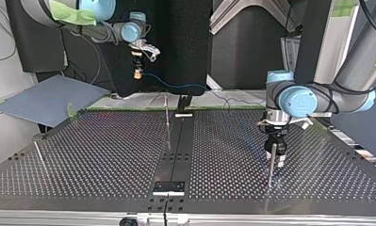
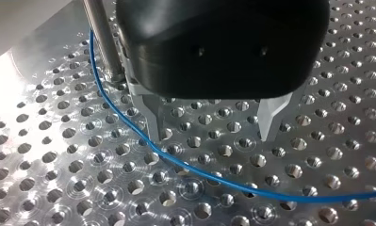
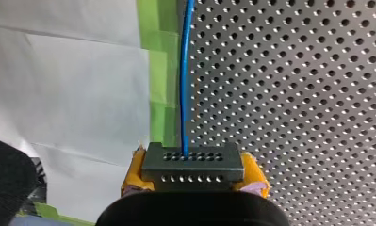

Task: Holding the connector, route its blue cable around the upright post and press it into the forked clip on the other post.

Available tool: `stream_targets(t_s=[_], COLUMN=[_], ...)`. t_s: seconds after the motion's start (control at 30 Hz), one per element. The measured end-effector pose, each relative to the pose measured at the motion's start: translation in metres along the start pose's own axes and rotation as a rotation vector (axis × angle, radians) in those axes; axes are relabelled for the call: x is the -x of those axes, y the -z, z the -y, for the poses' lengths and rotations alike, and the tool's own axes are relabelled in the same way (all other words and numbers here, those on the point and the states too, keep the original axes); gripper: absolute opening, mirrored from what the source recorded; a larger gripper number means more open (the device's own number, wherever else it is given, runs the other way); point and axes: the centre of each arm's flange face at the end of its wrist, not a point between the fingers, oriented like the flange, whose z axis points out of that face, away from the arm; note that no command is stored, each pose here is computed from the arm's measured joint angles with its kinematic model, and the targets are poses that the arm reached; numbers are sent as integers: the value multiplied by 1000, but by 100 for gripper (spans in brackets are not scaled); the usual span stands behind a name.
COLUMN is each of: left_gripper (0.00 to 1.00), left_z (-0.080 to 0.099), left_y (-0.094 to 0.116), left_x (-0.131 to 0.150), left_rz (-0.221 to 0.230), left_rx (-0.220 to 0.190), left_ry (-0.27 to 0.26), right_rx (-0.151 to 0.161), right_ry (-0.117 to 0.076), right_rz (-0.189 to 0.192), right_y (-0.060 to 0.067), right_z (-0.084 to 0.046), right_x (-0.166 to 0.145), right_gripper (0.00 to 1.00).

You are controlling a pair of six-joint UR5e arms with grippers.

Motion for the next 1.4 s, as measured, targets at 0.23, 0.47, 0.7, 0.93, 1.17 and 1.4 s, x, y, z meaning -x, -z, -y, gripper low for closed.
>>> stream_targets(t_s=[0.23,0.47,0.7,0.93,1.17,1.4], left_gripper=[100,100,100,100,100,100], left_z=[-1,-3,-8,-11,-11,-11], left_y=[0,0,2,4,4,4], left_x=[1,1,1,1,0,0], left_rz=[6,11,13,4,3,3], left_rx=[16,29,78,111,112,112], left_ry=[-3,-7,-27,-45,-47,-47], right_rx=[14,16,21,38,60,48], right_ry=[21,20,18,11,4,-8], right_rz=[32,3,-38,-89,-152,-248], right_y=[9,20,19,12,7,9], right_z=[-11,-22,-28,-36,-46,-50], right_x=[-18,-39,-69,-105,-141,-176], right_gripper=[0,0,0,0,0,0])
